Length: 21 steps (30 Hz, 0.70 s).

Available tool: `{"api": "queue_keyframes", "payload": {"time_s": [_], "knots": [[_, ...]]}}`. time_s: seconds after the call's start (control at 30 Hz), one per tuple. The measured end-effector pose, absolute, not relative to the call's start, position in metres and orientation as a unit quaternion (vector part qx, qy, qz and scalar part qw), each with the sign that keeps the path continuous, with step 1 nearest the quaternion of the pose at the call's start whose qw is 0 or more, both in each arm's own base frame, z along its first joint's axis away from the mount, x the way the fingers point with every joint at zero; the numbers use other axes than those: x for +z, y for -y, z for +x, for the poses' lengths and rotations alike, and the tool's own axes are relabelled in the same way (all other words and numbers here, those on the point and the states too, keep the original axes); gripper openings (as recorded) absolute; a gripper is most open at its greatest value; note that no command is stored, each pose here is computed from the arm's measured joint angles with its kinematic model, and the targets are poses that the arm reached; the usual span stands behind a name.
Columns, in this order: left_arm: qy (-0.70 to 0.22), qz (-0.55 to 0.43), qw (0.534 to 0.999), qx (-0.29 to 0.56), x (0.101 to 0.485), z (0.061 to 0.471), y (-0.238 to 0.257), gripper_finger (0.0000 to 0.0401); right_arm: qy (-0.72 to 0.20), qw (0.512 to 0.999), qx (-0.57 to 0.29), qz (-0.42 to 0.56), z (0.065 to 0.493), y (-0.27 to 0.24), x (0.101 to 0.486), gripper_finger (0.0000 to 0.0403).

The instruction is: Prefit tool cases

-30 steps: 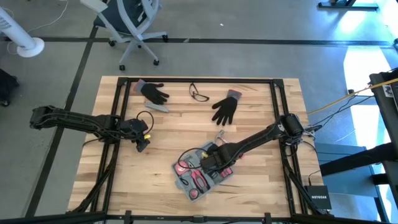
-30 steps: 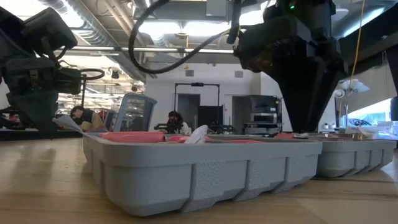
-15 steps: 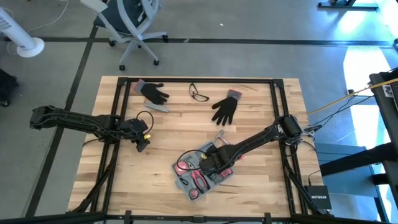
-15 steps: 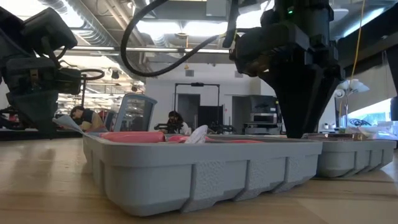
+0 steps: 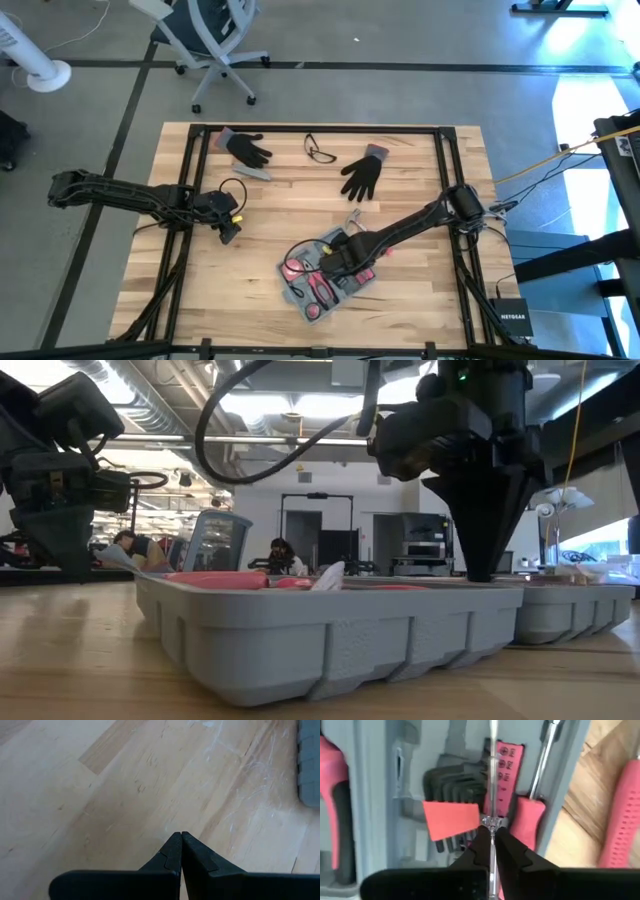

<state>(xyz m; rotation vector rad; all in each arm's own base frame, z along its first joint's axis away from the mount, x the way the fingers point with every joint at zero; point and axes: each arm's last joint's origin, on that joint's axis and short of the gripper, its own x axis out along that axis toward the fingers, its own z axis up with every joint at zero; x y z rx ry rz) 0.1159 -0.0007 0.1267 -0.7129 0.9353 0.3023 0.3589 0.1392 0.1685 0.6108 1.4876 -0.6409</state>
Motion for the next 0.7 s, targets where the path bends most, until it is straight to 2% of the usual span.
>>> {"api": "queue_keyframes", "payload": {"time_s": [0.2,0.53,0.7], "knots": [[-0.440,-0.334,0.822,0.141,0.127,0.116,0.001,0.0000,-0.661,0.649,-0.288,0.244,0.359,-0.139,0.181,0.0000],[-0.440,-0.335,0.821,0.142,0.127,0.116,0.001,0.0000,-0.659,0.656,-0.279,0.242,0.361,-0.140,0.181,0.0007],[-0.443,-0.340,0.819,0.132,0.127,0.116,0.001,0.0000,-0.654,0.649,-0.293,0.253,0.362,-0.134,0.180,0.0031]]}}
